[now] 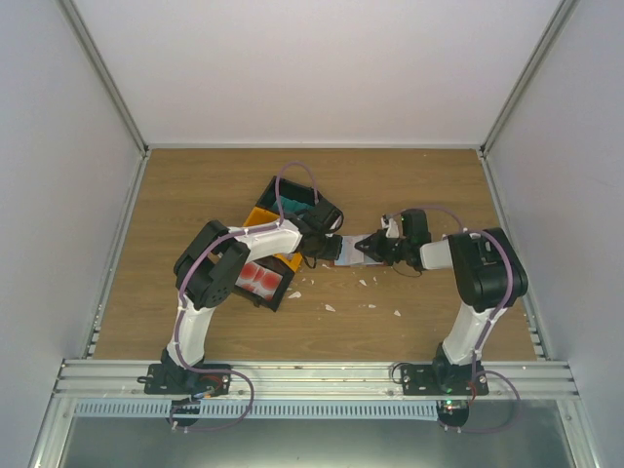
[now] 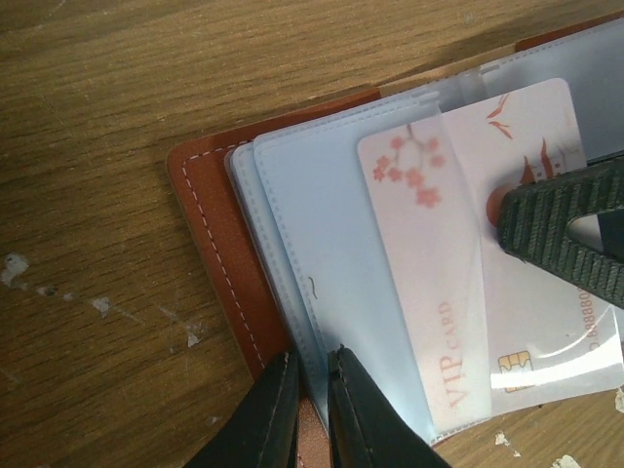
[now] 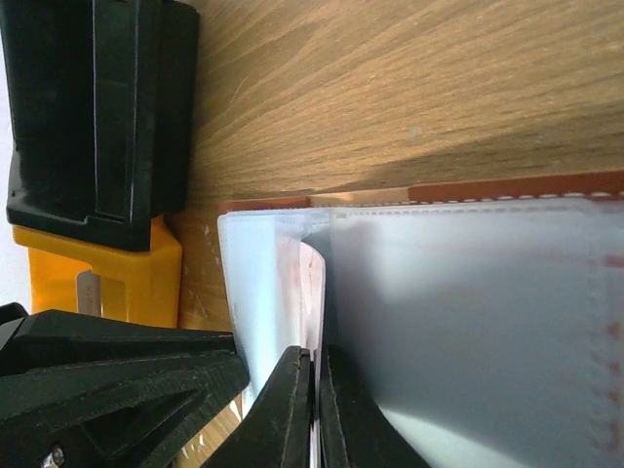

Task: Put the credit cards into the card holder
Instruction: Insert the credit card into the card holder.

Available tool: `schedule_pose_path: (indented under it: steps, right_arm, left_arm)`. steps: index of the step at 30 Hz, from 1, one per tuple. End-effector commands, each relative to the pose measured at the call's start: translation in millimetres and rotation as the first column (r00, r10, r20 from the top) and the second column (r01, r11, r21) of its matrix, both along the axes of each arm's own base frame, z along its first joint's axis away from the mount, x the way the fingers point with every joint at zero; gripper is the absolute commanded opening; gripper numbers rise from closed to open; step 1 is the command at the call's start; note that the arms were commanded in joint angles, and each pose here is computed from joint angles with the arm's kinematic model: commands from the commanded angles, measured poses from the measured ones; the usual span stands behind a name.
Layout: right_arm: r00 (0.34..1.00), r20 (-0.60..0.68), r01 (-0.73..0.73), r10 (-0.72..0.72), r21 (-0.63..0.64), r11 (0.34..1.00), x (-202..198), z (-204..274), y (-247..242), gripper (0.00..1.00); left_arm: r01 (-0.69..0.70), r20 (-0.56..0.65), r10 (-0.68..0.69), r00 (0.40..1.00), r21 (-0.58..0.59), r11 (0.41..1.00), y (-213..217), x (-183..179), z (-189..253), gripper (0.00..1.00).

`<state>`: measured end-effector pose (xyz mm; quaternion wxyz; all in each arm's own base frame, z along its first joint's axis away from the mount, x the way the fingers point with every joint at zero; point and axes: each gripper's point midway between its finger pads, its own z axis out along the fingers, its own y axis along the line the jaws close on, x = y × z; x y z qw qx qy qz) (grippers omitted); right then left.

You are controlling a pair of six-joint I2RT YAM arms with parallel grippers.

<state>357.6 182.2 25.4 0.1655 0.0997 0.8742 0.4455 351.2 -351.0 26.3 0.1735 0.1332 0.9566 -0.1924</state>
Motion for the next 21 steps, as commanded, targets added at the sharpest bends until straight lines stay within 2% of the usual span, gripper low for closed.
schedule_pose_path:
  steps: [1, 8, 15, 19, 21]
  right_arm:
    - [0.997, -0.06, -0.047, 0.046, -0.029, 0.998, -19.9, -24.1, 9.8, 0.04]
    - [0.999, -0.033, -0.035, 0.034, -0.044, 0.998, -19.5, -21.1, 13.6, 0.08]
    - [0.999, 0.025, 0.047, -0.043, -0.176, 0.983, -13.8, 1.4, -8.0, 0.34]
    - [1.0, -0.019, 0.011, -0.016, -0.224, 0.975, -25.5, 1.2, -12.0, 0.56]
    - [0.999, -0.048, 0.001, -0.013, -0.245, 0.97, -33.7, -4.3, -15.2, 0.59]
  left_arm:
    - [0.036, -0.049, -0.034, 0.998, 0.027, 0.999, -1.9, -10.5, -28.1, 0.14]
    - [0.046, -0.053, -0.045, 0.998, 0.014, 0.999, -2.9, -12.6, -26.9, 0.14]
    - [0.048, -0.053, -0.047, 0.997, 0.011, 0.999, -3.3, -13.4, -24.9, 0.14]
    - [0.088, -0.072, -0.09, 0.993, -0.031, 0.996, -12.0, -18.6, -18.3, 0.15]
    - [0.107, -0.082, -0.112, 0.99, -0.062, 0.992, -17.6, -21.6, -15.0, 0.16]
